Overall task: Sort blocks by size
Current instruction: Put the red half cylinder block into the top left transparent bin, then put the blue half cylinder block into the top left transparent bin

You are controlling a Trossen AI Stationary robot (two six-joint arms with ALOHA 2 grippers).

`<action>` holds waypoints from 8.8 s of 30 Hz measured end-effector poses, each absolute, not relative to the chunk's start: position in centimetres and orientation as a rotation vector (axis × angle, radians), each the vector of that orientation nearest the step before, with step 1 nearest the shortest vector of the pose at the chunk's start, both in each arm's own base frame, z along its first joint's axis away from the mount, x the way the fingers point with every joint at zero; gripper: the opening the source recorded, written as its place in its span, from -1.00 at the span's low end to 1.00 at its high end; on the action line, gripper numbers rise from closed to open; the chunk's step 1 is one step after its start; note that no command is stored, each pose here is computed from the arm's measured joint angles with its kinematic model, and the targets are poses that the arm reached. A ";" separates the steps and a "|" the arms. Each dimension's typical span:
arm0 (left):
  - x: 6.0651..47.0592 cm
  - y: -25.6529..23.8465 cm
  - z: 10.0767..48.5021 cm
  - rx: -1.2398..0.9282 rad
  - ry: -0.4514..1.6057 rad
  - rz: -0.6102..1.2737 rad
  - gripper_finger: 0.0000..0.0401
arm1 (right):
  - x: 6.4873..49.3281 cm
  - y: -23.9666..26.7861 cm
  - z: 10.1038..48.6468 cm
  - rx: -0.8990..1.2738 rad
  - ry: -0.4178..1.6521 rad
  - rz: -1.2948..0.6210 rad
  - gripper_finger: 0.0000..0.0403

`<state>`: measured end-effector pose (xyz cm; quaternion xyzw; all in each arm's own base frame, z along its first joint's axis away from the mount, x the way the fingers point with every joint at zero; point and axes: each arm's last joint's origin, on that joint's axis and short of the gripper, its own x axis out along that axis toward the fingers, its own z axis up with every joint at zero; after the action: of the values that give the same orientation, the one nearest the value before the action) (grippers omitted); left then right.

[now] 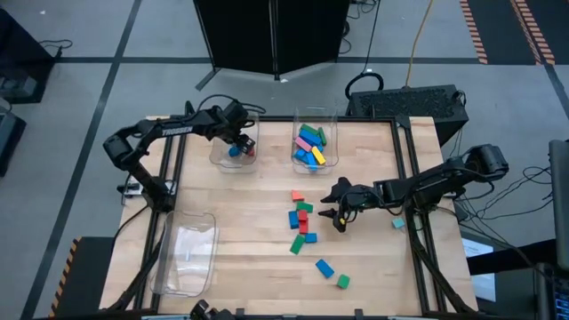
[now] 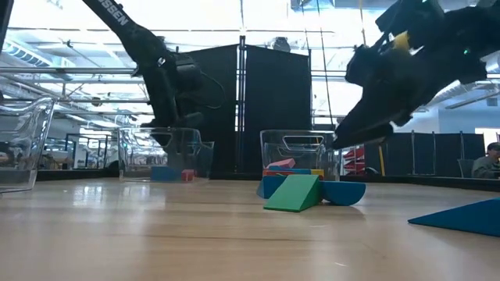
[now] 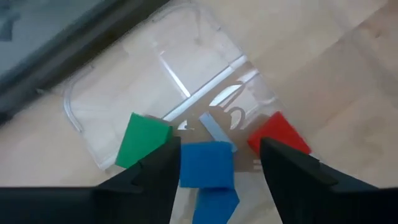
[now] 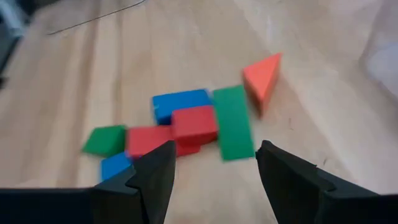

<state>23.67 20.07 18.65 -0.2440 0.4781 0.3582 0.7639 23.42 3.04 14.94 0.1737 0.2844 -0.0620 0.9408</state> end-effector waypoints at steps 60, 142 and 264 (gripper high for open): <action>30.9 -3.8 23.1 -0.077 0.571 0.237 0.13 | 29.1 4.6 9.9 0.279 0.673 -0.020 0.39; 35.0 -9.9 18.7 0.765 0.329 -0.155 0.10 | 29.5 5.9 16.5 0.351 0.291 0.242 -0.16; 23.6 14.5 26.0 -0.259 0.946 0.618 0.01 | 27.5 4.5 13.3 0.172 0.699 -0.010 0.31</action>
<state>23.64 14.52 25.97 -0.1222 0.4470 0.2919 0.8367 27.46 4.52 13.27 0.0840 0.3418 -0.0048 0.9360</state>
